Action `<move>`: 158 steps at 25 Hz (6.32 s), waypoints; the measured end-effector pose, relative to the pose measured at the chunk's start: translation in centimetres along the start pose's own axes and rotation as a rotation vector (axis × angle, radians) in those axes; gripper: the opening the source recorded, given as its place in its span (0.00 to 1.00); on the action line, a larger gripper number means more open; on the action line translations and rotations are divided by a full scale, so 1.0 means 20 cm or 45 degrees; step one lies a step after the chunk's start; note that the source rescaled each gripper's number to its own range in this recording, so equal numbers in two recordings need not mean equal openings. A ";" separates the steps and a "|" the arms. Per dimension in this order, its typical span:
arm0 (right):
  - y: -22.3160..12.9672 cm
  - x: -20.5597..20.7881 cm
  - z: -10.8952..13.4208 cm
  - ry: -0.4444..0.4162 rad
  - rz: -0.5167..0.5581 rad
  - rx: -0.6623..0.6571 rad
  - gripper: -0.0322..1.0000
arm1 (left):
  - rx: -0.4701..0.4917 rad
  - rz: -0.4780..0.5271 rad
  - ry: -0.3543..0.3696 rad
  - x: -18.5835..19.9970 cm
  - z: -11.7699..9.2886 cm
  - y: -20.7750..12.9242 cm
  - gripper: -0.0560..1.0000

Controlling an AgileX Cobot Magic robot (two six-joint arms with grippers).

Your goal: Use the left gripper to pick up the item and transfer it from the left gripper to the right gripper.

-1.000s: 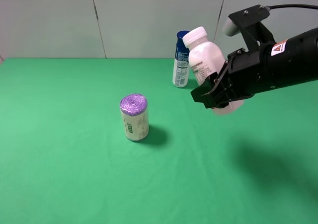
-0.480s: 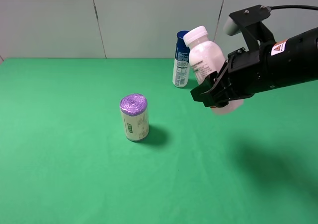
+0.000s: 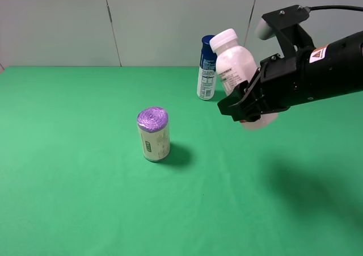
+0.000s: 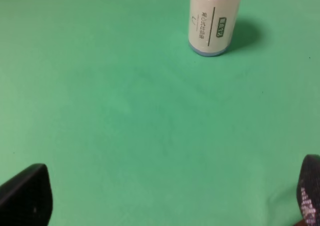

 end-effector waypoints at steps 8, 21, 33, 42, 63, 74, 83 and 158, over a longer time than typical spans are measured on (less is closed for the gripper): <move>-0.02 0.00 0.01 0.014 0.058 -0.003 0.11 | 0.219 0.048 0.300 0.00 -0.01 0.00 0.96; -0.08 0.00 -0.04 -0.098 0.193 -0.063 0.11 | 0.479 0.105 0.654 0.00 -0.01 0.00 0.96; -0.18 -0.19 -0.36 -0.362 0.435 -0.324 0.11 | 0.480 0.105 0.656 0.00 -0.01 0.00 0.96; -0.26 -0.31 -0.44 -0.395 0.578 -0.374 0.11 | 0.479 0.106 0.656 0.00 -0.01 0.00 0.96; -0.36 -0.45 -0.49 -0.411 0.709 -0.386 0.11 | 0.479 0.106 0.656 0.00 -0.01 0.00 0.96; -0.34 -0.46 -0.49 -0.415 0.661 -0.377 0.72 | 0.479 0.105 0.656 0.00 -0.01 0.00 0.96; -0.34 -0.46 -0.49 -0.417 0.641 -0.379 1.00 | 0.478 0.103 0.657 0.01 -0.01 0.00 0.96; -0.80 0.95 -0.05 -0.304 -0.518 -0.170 1.00 | 0.476 0.104 0.656 0.01 -0.01 0.00 0.96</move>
Point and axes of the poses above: a point on each arm's last joint axis where the gripper is mounted, x pointing back along that axis away from the gripper, z along the wrist's bending axis when the last joint is at zero, y = z × x, the point moved 1 cm from there along -x, pointing out along that axis toward the gripper, and after that the axes turned 10 degrees about -x, right-handed, at the moved point
